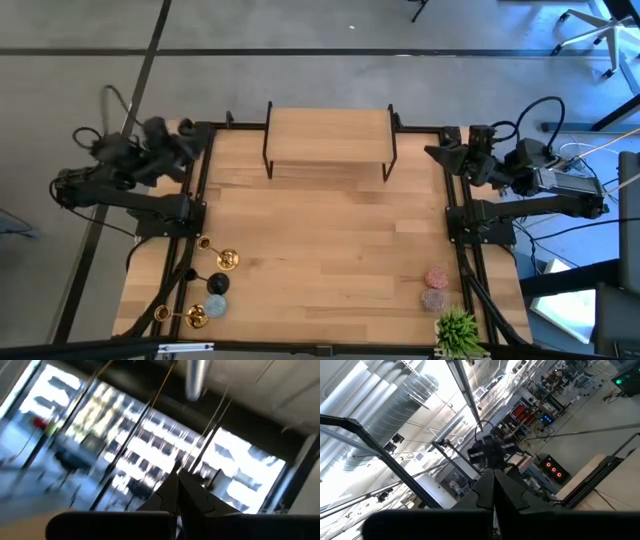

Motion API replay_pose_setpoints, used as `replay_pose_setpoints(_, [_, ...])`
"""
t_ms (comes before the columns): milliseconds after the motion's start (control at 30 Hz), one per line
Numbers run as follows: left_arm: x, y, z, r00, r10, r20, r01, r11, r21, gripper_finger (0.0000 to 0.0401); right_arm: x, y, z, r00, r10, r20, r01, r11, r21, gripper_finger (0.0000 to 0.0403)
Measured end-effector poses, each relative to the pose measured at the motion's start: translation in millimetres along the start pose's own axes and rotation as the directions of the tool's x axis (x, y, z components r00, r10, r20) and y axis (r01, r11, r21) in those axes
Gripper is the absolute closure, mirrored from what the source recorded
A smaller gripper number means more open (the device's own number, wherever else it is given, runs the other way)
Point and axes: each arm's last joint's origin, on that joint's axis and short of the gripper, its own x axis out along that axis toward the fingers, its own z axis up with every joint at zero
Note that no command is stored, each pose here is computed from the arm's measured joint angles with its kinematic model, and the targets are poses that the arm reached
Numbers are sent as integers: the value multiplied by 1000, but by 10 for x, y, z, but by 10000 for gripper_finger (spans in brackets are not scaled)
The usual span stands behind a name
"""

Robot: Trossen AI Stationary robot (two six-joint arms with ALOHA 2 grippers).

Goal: Pick & Place candle stick holders
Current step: Put the gold brass candlestick on the shelf

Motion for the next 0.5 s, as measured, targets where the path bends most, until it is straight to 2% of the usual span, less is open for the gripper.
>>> replay_pose_setpoints(133, [-51, 39, -24, 977, 113, -179, -106, 993, 51, 399, -2, -16, -25, 999, -5, -39, 5, 1000, -4, 396])
replay_pose_setpoints(333, [-131, 94, -35, 894, 285, -347, -231, 955, 187, 398, -10, -93, -95, 990, -82, -112, 81, 997, -16, 396])
replay_pose_setpoints(400, [-170, 144, -113, 832, 334, -443, -264, 940, 215, 398, -18, -128, -126, 982, -119, -144, 116, 993, -24, 396])
replay_pose_setpoints(500, [-284, 256, -264, 676, 428, -600, -364, 902, 233, 398, -36, -186, -177, 964, -178, -197, 177, 984, -26, 396])
